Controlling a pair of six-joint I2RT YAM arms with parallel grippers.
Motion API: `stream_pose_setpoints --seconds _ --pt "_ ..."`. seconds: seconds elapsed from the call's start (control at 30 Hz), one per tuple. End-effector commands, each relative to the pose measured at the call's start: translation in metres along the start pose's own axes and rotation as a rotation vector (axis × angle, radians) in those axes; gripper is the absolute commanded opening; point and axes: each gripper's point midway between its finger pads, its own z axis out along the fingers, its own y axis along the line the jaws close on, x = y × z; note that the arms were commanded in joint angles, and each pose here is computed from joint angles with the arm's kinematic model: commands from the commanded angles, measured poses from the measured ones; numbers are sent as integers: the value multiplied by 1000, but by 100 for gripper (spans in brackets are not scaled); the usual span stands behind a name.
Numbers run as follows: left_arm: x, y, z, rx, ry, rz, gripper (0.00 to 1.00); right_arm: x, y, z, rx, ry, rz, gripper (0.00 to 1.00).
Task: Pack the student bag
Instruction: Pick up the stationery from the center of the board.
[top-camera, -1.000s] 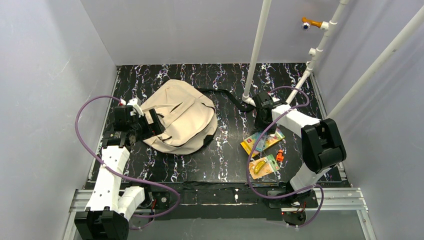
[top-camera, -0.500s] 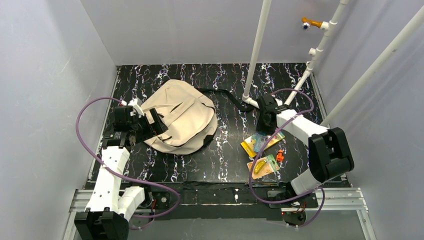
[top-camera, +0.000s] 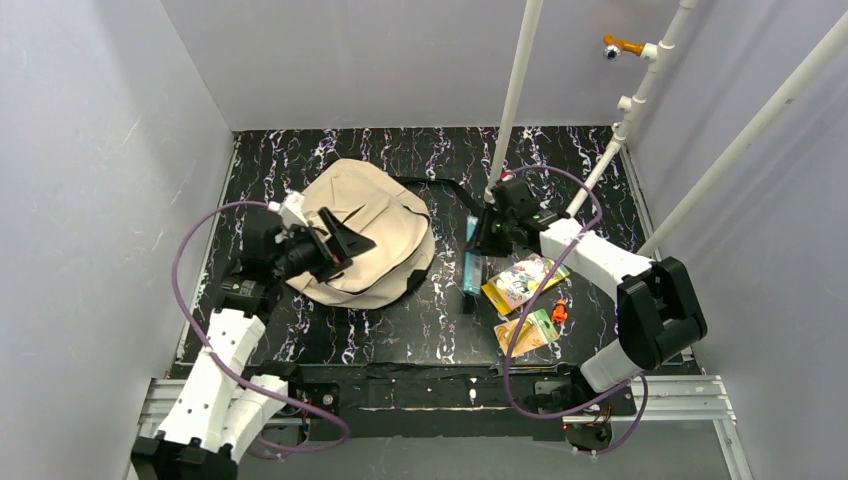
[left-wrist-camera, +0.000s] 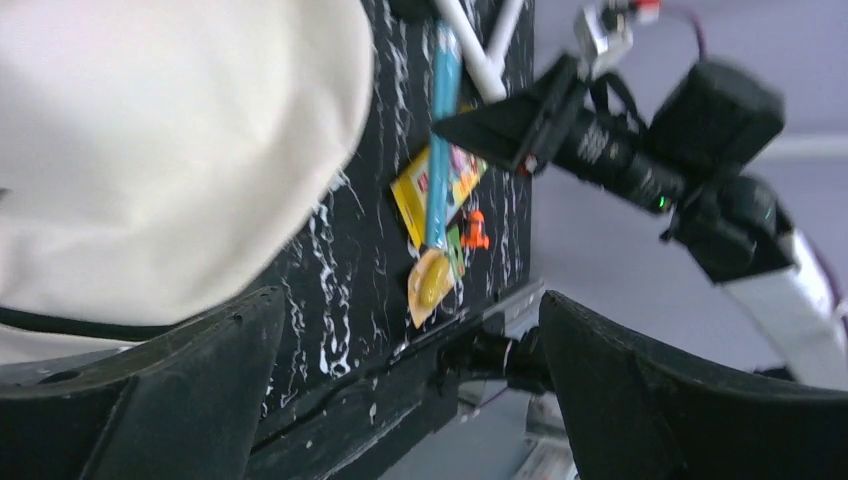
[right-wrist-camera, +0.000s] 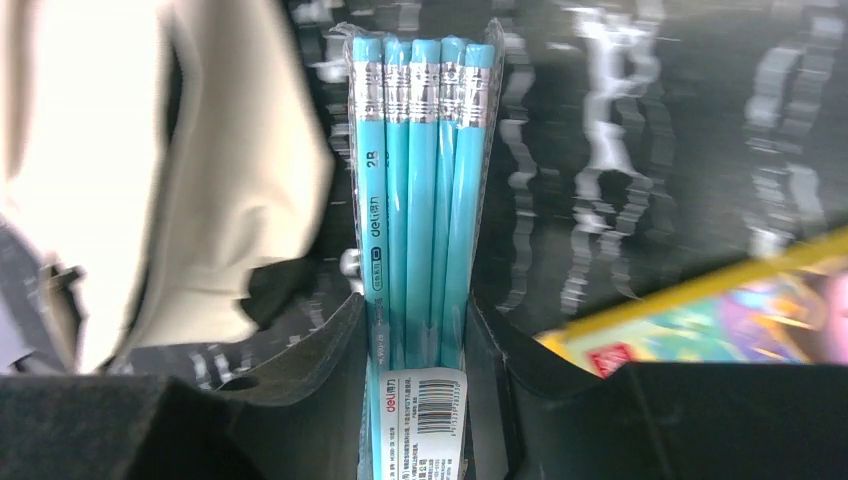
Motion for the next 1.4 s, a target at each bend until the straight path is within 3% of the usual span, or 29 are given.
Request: stream_pose_setpoints --seconds 0.0,0.2,0.43,0.53,0.73,1.07,1.37 --pt "23 -30 11 76 -14 101 96 -21 94 -13 -281 -49 31 22" --pt "56 -28 33 -11 -28 319 92 -20 156 -32 -426 -77 33 22" --pt "67 -43 54 -116 -46 568 84 -11 194 -35 -489 -45 14 22" --pt "73 -36 64 -168 -13 571 75 -9 203 -38 -510 -44 19 22" --pt "67 -19 63 -241 -58 556 55 -6 211 -42 -526 -49 16 23" --pt "78 -13 70 -247 -6 546 44 -1 219 -46 -549 -43 15 24" --pt "94 -15 69 -200 73 548 20 10 217 -53 -578 -34 -45 29"
